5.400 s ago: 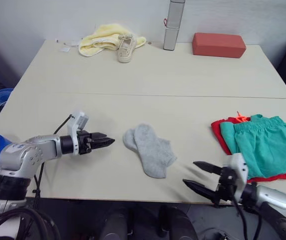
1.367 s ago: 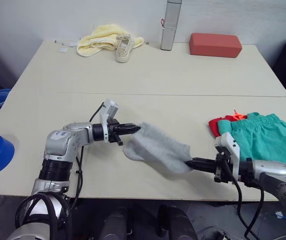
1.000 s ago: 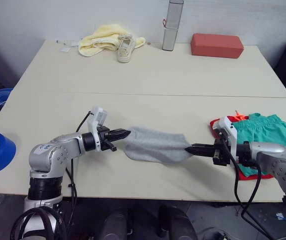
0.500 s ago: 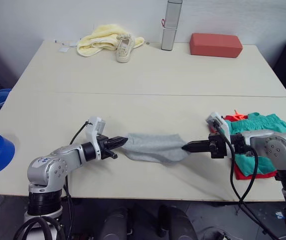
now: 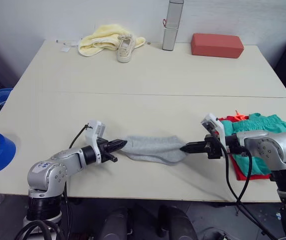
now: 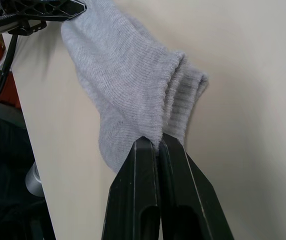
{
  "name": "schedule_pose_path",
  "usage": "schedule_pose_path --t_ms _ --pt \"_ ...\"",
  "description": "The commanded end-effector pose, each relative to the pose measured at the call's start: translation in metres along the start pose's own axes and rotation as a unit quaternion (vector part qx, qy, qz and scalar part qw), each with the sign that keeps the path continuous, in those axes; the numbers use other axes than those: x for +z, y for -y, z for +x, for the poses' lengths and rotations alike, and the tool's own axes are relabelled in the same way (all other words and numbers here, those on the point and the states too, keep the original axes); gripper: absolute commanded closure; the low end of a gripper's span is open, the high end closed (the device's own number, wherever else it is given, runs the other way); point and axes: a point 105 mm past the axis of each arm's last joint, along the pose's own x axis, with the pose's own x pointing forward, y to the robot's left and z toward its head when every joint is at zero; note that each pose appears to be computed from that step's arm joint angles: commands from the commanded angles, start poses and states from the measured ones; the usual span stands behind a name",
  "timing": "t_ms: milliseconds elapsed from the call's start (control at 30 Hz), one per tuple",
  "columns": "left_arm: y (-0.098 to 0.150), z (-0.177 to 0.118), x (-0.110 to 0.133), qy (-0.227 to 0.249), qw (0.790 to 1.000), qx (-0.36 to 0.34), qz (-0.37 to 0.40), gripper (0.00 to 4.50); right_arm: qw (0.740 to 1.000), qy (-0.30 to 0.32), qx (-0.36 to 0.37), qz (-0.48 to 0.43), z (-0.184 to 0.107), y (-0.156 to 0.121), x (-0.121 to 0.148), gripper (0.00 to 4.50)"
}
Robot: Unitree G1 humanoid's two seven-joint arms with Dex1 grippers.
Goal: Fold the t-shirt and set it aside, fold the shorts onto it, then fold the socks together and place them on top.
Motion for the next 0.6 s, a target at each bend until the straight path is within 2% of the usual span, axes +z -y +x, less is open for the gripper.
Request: schedule_pose_path --t_ms 33,67,167,267,333,467,533,600 --pt "0.005 -0.001 0.001 0.000 1.000 -0.014 0.003 4.45 1.000 0.005 -0.007 -0.008 -0.002 0.001 0.005 4.50" --pt "0.005 -0.001 -0.001 -0.004 1.000 -0.015 -0.002 4.45 1.000 0.013 -0.011 -0.006 -0.002 0.002 0.007 4.50" --pt "0.006 -0.001 -0.004 -0.013 1.000 -0.017 -0.002 3.79 1.000 0.012 -0.006 -0.008 -0.002 0.000 0.007 3.79" --pt "0.005 -0.002 -0.006 -0.019 1.000 -0.010 0.004 2.83 1.000 0.017 -0.007 -0.015 -0.004 0.000 0.008 2.72" --pt "0.004 -0.005 -0.007 -0.019 1.000 -0.007 0.008 2.17 1.000 0.006 0.020 -0.012 -0.009 -0.008 0.006 1.97" --pt "-0.007 -0.025 0.010 0.014 0.998 0.007 0.056 0.91 0.996 0.068 0.016 -0.053 -0.033 -0.008 0.022 0.56" --pt "-0.006 -0.037 0.018 0.020 0.996 -0.016 0.091 0.91 0.988 0.109 0.036 -0.103 -0.044 -0.016 0.031 0.01" --pt "-0.002 -0.046 0.025 0.028 0.992 -0.043 0.117 0.91 0.977 0.152 0.057 -0.141 -0.049 -0.025 0.041 0.01"
